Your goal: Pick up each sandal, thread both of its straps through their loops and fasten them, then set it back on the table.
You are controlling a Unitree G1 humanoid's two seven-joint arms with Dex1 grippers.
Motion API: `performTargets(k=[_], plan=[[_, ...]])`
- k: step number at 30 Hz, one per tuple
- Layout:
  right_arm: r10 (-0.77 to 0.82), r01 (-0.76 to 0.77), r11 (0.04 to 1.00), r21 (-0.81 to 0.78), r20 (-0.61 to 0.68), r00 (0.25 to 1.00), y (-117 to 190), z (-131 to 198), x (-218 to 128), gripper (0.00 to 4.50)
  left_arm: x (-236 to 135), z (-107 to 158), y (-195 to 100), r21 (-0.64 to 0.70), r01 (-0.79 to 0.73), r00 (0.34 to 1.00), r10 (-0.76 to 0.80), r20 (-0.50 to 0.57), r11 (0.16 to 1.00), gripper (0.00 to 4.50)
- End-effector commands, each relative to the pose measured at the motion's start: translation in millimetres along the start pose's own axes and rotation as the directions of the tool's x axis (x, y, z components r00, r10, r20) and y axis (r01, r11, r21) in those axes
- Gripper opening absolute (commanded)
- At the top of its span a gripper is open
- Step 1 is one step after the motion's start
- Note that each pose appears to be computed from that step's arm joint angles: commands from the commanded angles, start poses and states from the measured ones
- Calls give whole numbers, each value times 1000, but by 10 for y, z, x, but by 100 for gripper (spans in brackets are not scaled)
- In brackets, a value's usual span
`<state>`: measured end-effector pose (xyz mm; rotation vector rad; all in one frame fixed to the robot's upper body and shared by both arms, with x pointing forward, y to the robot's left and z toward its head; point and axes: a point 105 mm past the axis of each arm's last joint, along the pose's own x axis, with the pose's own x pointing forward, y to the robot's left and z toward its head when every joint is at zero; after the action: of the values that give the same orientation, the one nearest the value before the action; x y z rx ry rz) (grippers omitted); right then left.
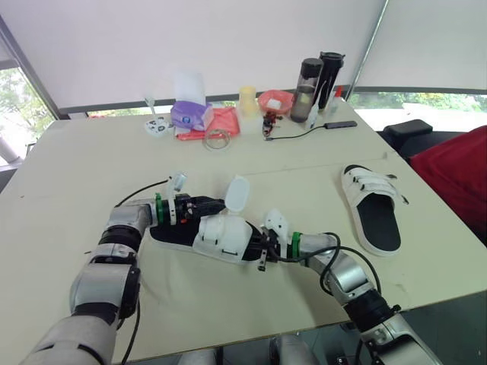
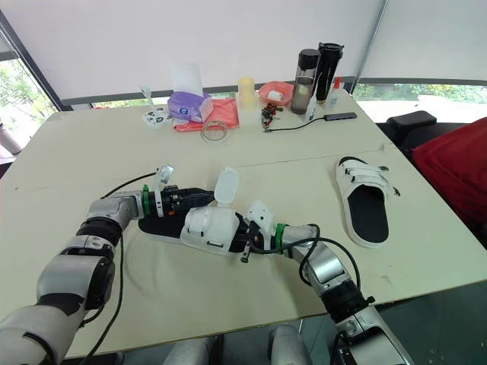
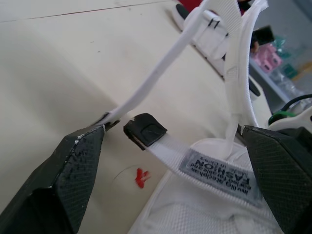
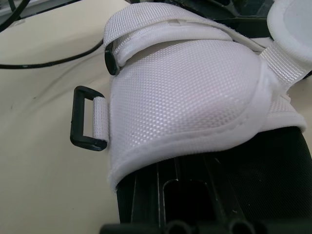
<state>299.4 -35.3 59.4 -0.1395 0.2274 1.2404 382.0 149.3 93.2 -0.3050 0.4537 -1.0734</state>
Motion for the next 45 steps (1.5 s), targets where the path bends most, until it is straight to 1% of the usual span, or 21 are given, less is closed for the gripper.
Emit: performTargets(k=[1, 5, 8, 10, 11, 12, 14, 16, 21, 23, 29, 35, 39, 45], plan=[[-73, 94, 990, 101, -198, 978, -63, -573, -103, 0, -287, 159, 150, 38, -112, 993, 111, 26, 993, 440], [-70, 92, 991, 101, -199, 977, -55, -582, -100, 0, -379, 585, 91, 52, -109, 980, 98, 173, 993, 440], [-65, 87, 991, 102, -199, 978, -42, -589, -94, 0, -320, 891, -93, 76, -32, 966, 11, 258, 997, 440], [-64, 85, 991, 102, -199, 978, -38, -592, -92, 0, -275, 970, -199, 87, 18, 960, -41, 275, 996, 440], [-62, 84, 991, 102, -201, 978, -32, -600, -89, 0, -222, 983, -314, 95, 75, 956, -99, 275, 993, 440], [-61, 83, 991, 102, -202, 978, -28, -606, -87, 0, -189, 982, -397, 99, 114, 952, -138, 273, 988, 440], [-52, 74, 992, 98, -210, 976, -6, -630, -83, 0, -84, 875, -567, 105, 183, 951, -203, 233, 977, 440], [-47, 69, 993, 97, -214, 976, 6, -640, -84, 0, -32, 766, -637, 98, 200, 954, -216, 207, 975, 440], [-46, 68, 993, 97, -212, 976, 11, -636, -84, 0, 68, 483, -663, 63, 198, 968, -205, 146, 978, 440], [-44, 66, 993, 96, -212, 976, 13, -635, -82, 0, 104, 423, -657, 60, 198, 970, -204, 131, 978, 440], [-45, 67, 993, 95, -211, 976, 5, -626, -78, 0, 202, 377, -633, 34, 217, 968, -219, 120, 976, 440], [-52, 73, 993, 95, -210, 976, -7, -616, -83, 0, 419, 337, -572, 47, 196, 976, -199, 89, 980, 440], [-57, 78, 992, 96, -208, 976, -5, -616, -89, 0, 512, 386, -565, 59, 203, 973, -208, 98, 977, 440], [-60, 82, 992, 100, -207, 976, -2, -624, -81, 0, 717, 529, -531, 1, 190, 967, -188, 173, 982, 440]])
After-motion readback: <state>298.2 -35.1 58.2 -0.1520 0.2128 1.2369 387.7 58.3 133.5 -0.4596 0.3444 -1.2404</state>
